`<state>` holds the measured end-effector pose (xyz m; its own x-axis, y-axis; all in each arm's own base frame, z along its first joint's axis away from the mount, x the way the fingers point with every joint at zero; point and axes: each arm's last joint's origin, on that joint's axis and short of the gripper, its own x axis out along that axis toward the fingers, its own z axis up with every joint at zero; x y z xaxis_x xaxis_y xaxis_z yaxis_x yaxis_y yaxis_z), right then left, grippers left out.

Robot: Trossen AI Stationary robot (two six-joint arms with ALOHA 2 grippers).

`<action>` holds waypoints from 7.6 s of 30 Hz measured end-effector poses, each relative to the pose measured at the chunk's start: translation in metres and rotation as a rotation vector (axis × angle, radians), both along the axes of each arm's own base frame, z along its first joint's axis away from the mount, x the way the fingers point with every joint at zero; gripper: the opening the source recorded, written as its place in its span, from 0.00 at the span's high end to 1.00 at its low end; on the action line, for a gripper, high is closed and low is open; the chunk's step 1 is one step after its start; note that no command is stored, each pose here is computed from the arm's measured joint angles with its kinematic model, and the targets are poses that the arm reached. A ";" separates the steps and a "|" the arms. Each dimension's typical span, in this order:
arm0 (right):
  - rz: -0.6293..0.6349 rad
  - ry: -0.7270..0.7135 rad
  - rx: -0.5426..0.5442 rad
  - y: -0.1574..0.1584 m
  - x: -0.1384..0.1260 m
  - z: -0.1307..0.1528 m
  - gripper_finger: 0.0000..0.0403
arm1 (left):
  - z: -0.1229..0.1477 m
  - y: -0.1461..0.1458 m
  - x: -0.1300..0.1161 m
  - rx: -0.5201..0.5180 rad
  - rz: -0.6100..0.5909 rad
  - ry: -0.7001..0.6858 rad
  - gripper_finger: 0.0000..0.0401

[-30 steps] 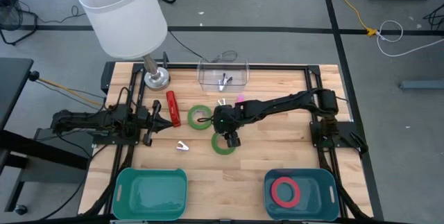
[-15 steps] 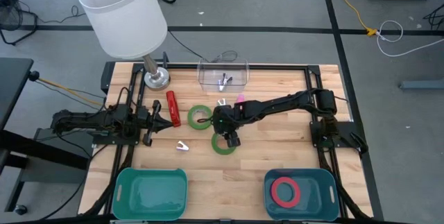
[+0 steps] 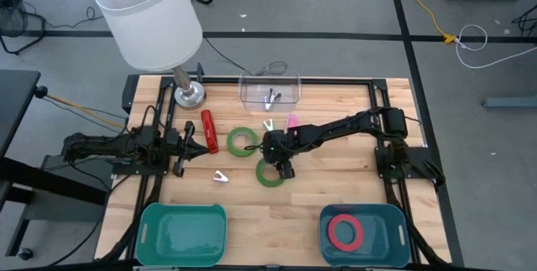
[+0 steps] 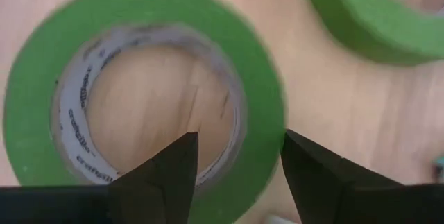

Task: Pick and place Stapler, Stapler remover, tape
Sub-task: Put the green tape into the blue bin, then put the pink stapler into the green bin

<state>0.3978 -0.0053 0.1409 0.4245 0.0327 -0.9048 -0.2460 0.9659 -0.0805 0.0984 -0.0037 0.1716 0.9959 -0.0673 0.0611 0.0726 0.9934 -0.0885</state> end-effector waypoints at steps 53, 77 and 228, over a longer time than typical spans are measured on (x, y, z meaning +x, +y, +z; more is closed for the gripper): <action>-0.027 -0.090 0.014 0.000 -0.007 0.028 0.75 | 0.000 0.000 0.000 0.000 0.000 -0.001 0.99; -0.083 -0.424 0.064 0.001 -0.045 0.143 0.75 | 0.000 0.000 0.000 0.000 0.000 0.000 0.99; 0.629 -0.239 0.164 0.204 -0.217 0.090 0.42 | 0.000 0.000 0.000 0.000 0.000 -0.001 0.99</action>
